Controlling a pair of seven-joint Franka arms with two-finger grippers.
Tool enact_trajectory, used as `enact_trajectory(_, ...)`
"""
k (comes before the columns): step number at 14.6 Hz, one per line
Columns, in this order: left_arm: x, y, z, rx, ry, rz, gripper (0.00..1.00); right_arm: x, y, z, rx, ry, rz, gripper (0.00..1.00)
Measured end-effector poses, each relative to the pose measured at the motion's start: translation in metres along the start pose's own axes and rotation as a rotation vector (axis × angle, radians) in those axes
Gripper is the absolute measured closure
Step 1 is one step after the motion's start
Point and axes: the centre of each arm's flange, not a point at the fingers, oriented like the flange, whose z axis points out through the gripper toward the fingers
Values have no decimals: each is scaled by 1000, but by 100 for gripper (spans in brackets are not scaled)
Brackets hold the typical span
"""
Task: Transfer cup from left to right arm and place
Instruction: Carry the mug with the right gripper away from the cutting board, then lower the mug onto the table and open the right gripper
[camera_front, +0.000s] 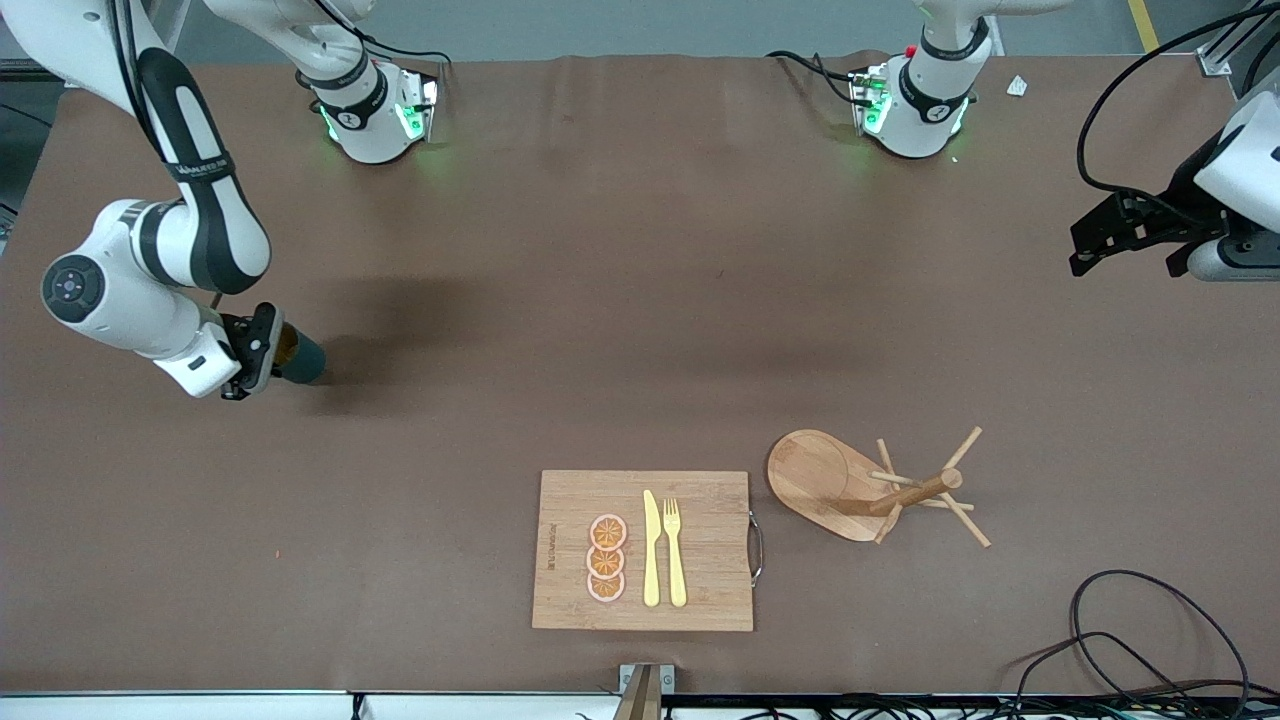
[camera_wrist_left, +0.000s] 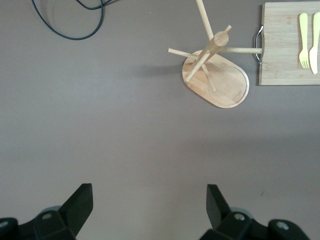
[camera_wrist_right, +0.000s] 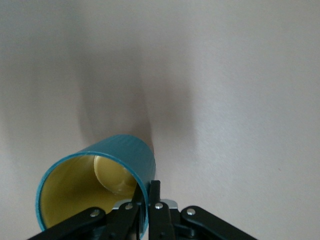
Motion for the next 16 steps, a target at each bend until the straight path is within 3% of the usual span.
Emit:
enact_trajectory(9, 0, 0, -7, -1, 13, 1, 0, 4, -12, 18, -9, -3, -31, 92)
enact_trajectory(11, 0, 0, -8, -1, 16, 1, 0, 4, -12, 17, -9, -3, -32, 78)
enact_trajectory(13, 0, 0, -8, -1, 16, 1, 0, 4, -12, 15, -3, -2, -32, 57)
enact_trajectory(16, 0, 0, -8, -1, 16, 1, 0, 1, -6, -4, 40, 5, 19, 30)
